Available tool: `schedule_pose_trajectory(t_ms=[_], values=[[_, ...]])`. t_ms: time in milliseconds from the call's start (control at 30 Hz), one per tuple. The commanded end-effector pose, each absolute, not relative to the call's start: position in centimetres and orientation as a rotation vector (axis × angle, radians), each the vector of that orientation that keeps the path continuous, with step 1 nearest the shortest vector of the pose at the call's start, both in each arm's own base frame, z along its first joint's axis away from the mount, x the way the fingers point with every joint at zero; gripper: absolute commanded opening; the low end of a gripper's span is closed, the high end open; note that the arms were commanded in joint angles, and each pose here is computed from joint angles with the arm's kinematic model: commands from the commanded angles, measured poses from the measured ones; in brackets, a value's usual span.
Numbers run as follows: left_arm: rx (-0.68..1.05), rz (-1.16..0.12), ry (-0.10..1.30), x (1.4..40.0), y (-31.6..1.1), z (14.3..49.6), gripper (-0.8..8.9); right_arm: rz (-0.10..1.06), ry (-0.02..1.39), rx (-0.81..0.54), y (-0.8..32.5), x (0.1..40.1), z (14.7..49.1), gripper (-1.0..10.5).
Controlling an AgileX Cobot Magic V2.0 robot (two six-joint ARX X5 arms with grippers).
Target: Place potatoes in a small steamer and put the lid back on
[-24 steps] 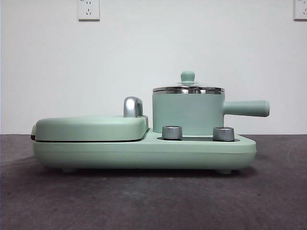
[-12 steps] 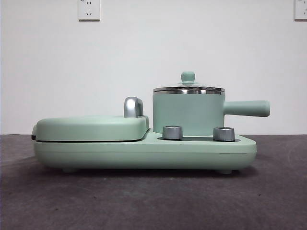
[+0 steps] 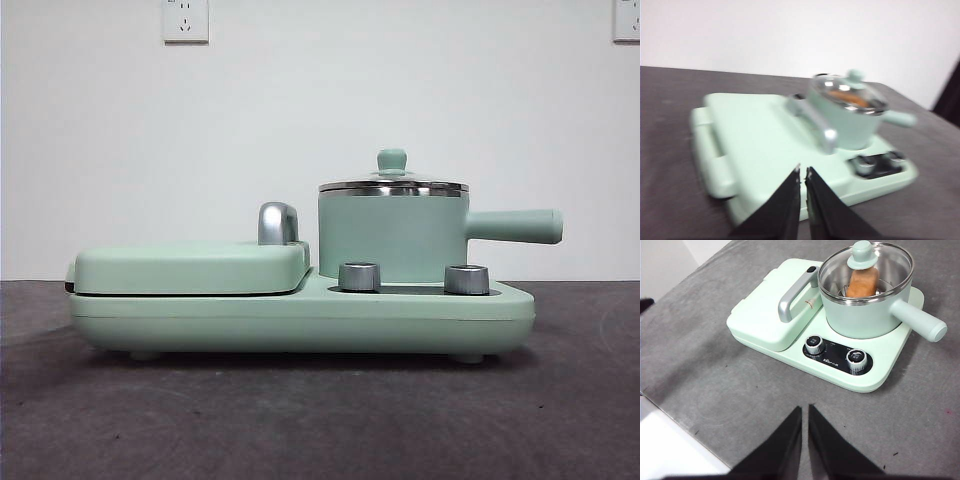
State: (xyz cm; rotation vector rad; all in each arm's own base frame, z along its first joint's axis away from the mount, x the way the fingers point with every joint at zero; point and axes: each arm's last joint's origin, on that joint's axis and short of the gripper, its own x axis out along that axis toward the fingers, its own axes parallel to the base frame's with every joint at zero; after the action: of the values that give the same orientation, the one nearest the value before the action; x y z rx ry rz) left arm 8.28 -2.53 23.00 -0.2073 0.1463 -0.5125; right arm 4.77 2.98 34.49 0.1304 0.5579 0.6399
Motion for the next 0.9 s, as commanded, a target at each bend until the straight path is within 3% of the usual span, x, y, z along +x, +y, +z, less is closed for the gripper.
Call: schedule_pose_trajectory(t_ms=[33, 433, 667, 900], values=[[-0.167, -0.446, 0.123, 8.4, -2.0, 21.2, 0.19, 0.649, 0.542, 0.123, 3.0, 4.8, 34.8, 0.2], [-0.160, -0.031, 0.146, 9.0, -0.3, 17.2, 0.19, 0.649, 0.542, 0.123, 3.0, 4.8, 34.8, 0.2], [-0.158, -0.006, 0.185, 9.5, -0.3, 15.1, 0.19, 0.650, 0.542, 0.123, 3.0, 4.8, 34.8, 0.2], [-0.158, -0.007, 0.167, 9.5, -0.3, 15.2, 0.19, 0.650, 0.542, 0.123, 3.0, 4.8, 34.8, 0.2]])
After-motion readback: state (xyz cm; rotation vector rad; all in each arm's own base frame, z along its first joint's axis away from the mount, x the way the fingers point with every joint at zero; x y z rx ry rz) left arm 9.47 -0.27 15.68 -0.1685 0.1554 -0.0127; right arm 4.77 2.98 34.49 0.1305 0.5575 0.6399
